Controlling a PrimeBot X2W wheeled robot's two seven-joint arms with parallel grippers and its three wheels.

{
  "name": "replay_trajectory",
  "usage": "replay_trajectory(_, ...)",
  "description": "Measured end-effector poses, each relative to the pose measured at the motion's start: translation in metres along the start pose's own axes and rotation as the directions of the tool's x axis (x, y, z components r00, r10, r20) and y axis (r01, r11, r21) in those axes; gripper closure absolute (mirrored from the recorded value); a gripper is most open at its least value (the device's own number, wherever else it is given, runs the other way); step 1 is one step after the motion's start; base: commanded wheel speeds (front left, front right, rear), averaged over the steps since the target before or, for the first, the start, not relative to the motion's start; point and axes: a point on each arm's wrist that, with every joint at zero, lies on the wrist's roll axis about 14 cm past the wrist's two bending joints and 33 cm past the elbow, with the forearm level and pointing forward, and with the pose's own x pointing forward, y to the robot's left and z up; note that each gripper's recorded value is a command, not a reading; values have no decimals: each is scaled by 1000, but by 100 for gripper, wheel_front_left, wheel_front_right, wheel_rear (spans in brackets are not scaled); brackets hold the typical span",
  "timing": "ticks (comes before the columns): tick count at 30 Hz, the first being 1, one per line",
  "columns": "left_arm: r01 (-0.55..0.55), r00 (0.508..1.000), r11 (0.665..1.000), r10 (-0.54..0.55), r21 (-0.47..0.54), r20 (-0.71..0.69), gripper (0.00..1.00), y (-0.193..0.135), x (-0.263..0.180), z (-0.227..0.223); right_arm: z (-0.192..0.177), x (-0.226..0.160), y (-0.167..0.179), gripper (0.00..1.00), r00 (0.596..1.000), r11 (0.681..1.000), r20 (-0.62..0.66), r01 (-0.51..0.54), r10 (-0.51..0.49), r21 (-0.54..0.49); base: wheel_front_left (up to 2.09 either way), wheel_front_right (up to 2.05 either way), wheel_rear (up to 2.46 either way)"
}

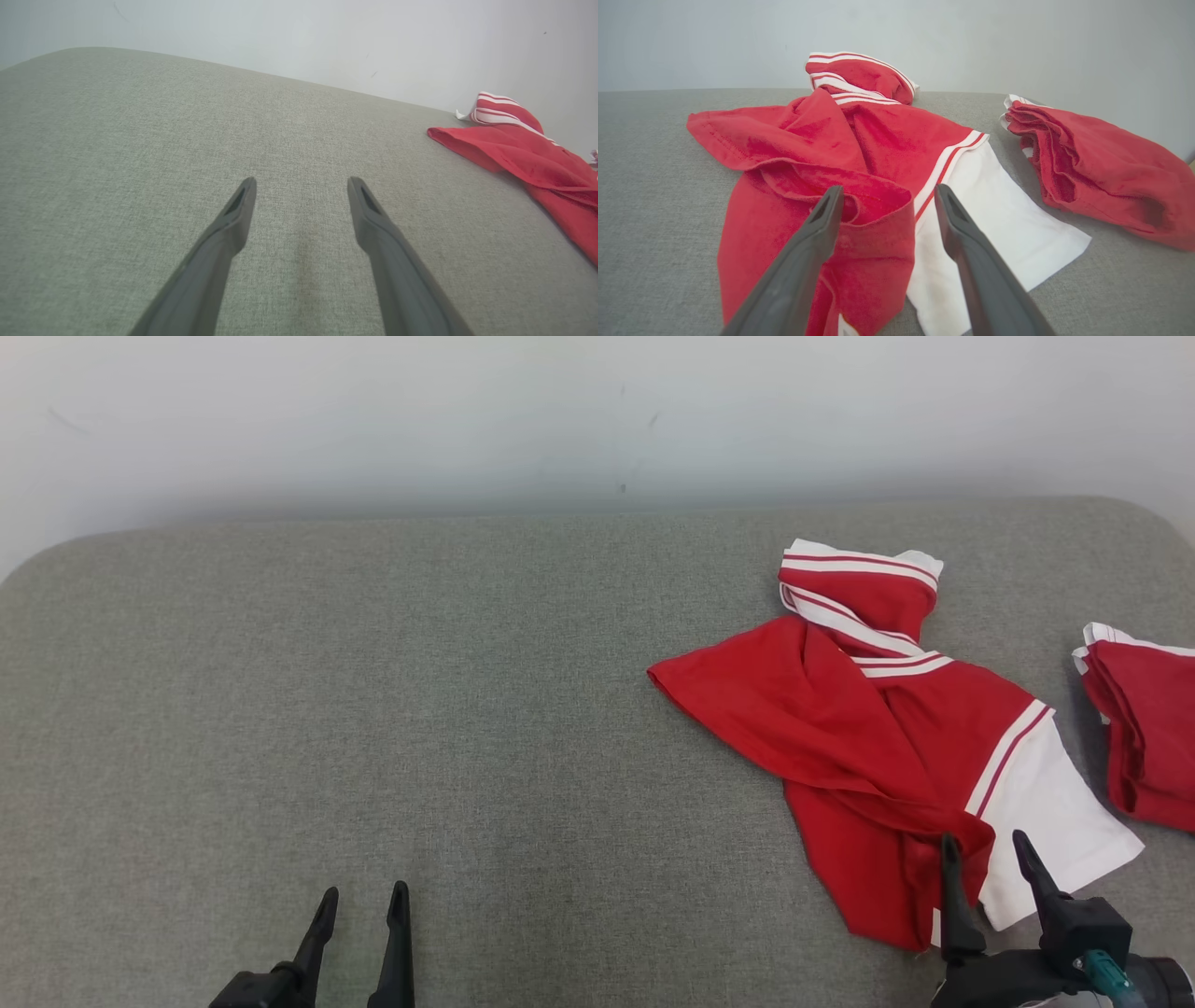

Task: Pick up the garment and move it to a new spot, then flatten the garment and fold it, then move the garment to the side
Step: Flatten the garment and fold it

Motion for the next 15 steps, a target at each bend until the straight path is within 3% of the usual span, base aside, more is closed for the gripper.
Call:
replay_trajectory(6,-2,1000,1000,2,0,-5,0,1,-1,-2,-20,-4,9,0,998,1000,-65,-24,24,8,0,0,0)
replay_trajectory(7,-4,1000,1000,4,-1,-5,0,1,-1,-2,-22,-2,12,47,997,999,-71,-32,32,12,0,0,0)
replay_trajectory(8,-7,1000,1000,7,-2,-5,0,2,-1,-2,-21,0,14,69,997,999,-70,-38,39,15,0,0,0)
replay_trajectory(9,-9,1000,1000,9,-2,-5,0,3,-2,-2,-19,3,16,100,997,999,-66,-43,44,16,0,0,0)
replay_trajectory(15,-25,1000,1000,25,-4,-2,0,8,-4,-1,-2,18,46,100,992,991,-17,-127,127,36,0,0,0)
